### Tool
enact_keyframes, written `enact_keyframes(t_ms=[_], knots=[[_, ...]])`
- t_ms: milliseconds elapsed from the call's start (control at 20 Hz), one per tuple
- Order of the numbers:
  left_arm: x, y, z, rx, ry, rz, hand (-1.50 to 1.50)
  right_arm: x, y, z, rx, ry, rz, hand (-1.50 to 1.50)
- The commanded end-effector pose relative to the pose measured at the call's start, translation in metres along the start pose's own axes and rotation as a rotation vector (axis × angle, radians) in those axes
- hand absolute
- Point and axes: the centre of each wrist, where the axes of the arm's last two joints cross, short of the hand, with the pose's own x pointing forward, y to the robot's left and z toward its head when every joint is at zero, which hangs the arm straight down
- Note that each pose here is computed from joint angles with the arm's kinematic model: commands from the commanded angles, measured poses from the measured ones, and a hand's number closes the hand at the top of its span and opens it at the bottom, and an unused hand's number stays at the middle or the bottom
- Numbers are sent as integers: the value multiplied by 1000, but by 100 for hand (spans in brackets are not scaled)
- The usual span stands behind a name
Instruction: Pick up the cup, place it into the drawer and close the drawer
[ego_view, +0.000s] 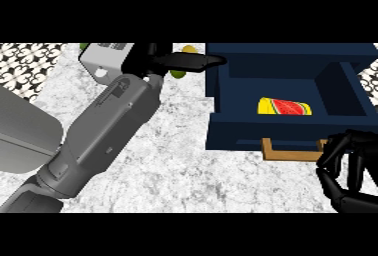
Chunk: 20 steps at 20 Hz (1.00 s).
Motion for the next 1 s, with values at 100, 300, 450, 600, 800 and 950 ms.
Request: enact_keyframes(t_ms=[100, 300, 450, 600, 800, 950], knots=[[8, 54, 40, 53, 11, -6, -150, 9, 8, 12, 58, 77, 124, 150], [19, 94, 77, 58, 37, 23, -150, -18, 13, 8, 40, 144, 131, 150], [28, 122, 91, 92, 44, 31, -150, -44, 3, -4, 28, 147, 191, 150], [19, 146, 117, 82, 49, 36, -150, -36, 25, -21, 105, 148, 366, 150], [28, 153, 127, 89, 63, 33, -150, -50, 30, -19, 251, 133, 576, 150], [46, 167, 139, 72, 59, 25, -150, -74, 36, -25, 262, 176, 636, 150]])
